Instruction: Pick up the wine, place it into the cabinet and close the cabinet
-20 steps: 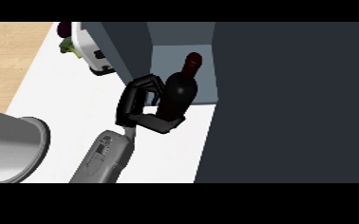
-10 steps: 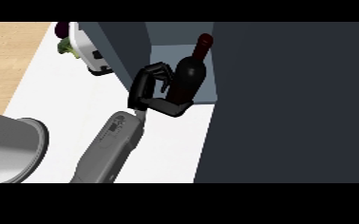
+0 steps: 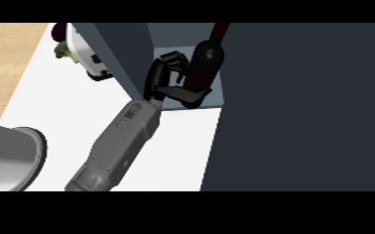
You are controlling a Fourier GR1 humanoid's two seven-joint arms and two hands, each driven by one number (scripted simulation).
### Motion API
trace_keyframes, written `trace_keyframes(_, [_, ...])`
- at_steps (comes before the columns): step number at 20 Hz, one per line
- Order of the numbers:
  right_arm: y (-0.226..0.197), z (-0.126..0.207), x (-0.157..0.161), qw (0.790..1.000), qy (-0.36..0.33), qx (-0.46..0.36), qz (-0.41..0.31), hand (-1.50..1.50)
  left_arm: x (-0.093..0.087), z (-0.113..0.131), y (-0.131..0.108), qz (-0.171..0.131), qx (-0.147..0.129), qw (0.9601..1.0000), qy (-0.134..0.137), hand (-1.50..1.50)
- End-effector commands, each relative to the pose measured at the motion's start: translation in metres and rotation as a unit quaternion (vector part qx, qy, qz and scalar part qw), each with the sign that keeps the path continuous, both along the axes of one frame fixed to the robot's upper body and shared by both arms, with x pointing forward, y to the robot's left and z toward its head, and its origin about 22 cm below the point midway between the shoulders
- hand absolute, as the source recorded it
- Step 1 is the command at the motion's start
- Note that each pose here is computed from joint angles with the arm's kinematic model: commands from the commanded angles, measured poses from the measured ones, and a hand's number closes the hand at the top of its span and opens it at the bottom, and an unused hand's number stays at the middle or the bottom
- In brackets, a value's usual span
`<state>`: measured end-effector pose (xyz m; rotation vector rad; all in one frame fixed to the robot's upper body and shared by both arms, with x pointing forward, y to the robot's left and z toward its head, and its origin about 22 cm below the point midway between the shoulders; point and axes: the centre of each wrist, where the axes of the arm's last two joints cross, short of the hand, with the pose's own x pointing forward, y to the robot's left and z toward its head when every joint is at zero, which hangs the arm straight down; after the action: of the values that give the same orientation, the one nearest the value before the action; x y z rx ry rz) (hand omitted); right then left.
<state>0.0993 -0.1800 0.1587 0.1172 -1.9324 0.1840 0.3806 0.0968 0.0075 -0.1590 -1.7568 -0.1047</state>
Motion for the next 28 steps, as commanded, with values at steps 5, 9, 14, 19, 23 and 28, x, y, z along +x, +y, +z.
trace_keyframes(5, [-0.01,0.031,-0.025,0.999,-0.007,0.045,0.029,-1.5,0.016,0.0,-0.008,0.009,0.066,0.9976,0.019,1.5])
trace_keyframes(9, [-0.007,0.024,-0.026,0.998,-0.007,0.051,0.031,-1.5,0.02,-0.009,0.001,0.042,0.074,0.9954,0.043,1.5])
trace_keyframes(14, [-0.009,0.023,-0.019,0.998,-0.01,0.048,0.046,-1.5,0.027,-0.004,0.002,0.072,0.058,0.9942,0.055,1.5])
trace_keyframes(19, [-0.006,0.023,-0.029,0.997,0.001,0.056,0.048,-1.5,0.042,0.018,-0.003,0.086,0.042,0.9935,0.061,1.5])
trace_keyframes(23, [-0.005,0.013,-0.022,0.998,-0.01,0.046,0.043,-1.5,0.044,0.009,0.024,0.097,0.052,0.9924,0.054,1.5])
trace_keyframes(28, [-0.004,0.012,-0.026,0.997,-0.005,0.051,0.054,-1.5,0.048,0.015,0.019,0.12,0.075,0.9893,0.037,1.5])
